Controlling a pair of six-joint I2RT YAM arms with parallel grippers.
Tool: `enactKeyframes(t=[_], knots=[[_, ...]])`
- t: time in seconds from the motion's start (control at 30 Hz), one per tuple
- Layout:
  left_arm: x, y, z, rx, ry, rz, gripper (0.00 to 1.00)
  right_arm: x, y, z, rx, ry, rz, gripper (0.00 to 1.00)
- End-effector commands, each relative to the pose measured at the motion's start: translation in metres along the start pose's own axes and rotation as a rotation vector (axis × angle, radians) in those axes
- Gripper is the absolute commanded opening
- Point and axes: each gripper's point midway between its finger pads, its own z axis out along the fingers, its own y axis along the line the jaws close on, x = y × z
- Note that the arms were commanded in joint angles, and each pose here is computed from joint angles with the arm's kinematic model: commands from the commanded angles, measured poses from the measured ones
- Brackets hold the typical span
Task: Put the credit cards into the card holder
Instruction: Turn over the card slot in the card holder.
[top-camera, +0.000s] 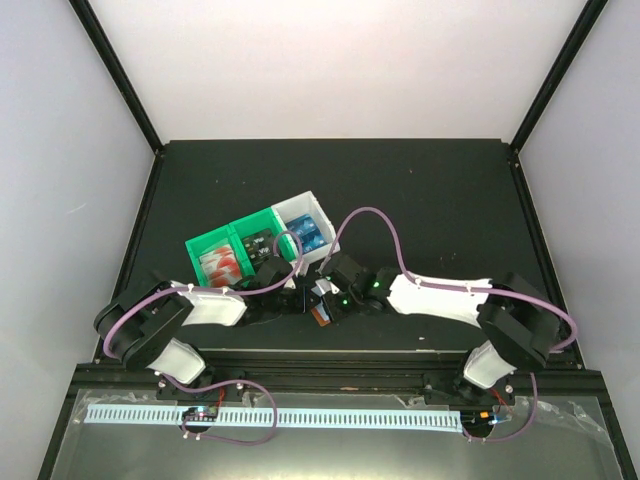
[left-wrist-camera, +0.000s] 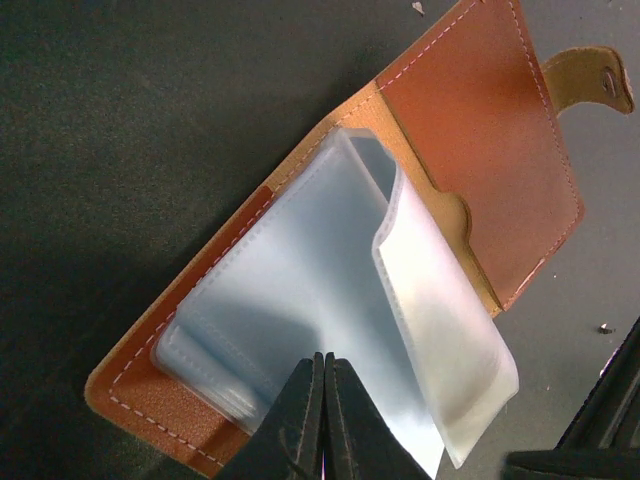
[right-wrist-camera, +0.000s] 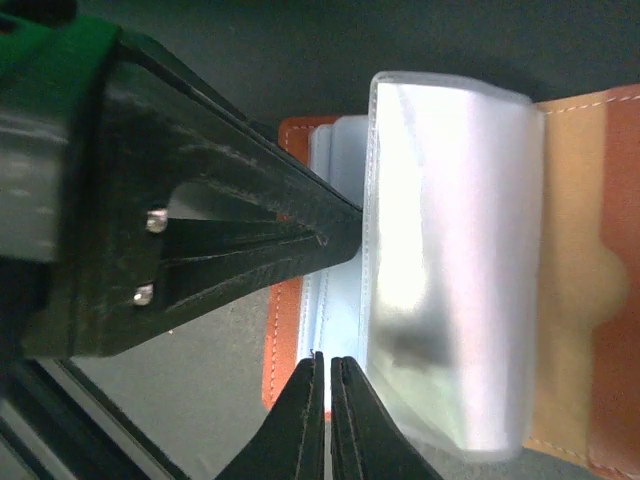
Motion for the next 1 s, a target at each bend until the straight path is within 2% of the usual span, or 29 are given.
enactKeyframes(t=[0.0,0.4,0.73,0.83,0.97], knots=[[0.029,0.024,0.003,-0.094,0.111,-0.035,0.02,0.003,0.003,0.016,-0.024,0.024,-0.002,0.07],[0.033,0.028,0.003,-0.108,0.118,-0.046,0.02,0.004,0.002,0.041,0.002,0.041,-0.032,0.10],[0.037,0.035,0.002,-0.135,0.129,-0.050,0.02,-0.016,-0.059,0.026,0.361,-0.097,0.063,0.12],[0.038,0.037,0.002,-0.141,0.133,-0.052,0.02,-0.016,-0.073,0.019,0.448,-0.108,0.074,0.17],[0.038,0.037,0.002,-0.141,0.132,-0.052,0.02,-0.014,-0.082,0.014,0.496,-0.108,0.072,0.29]])
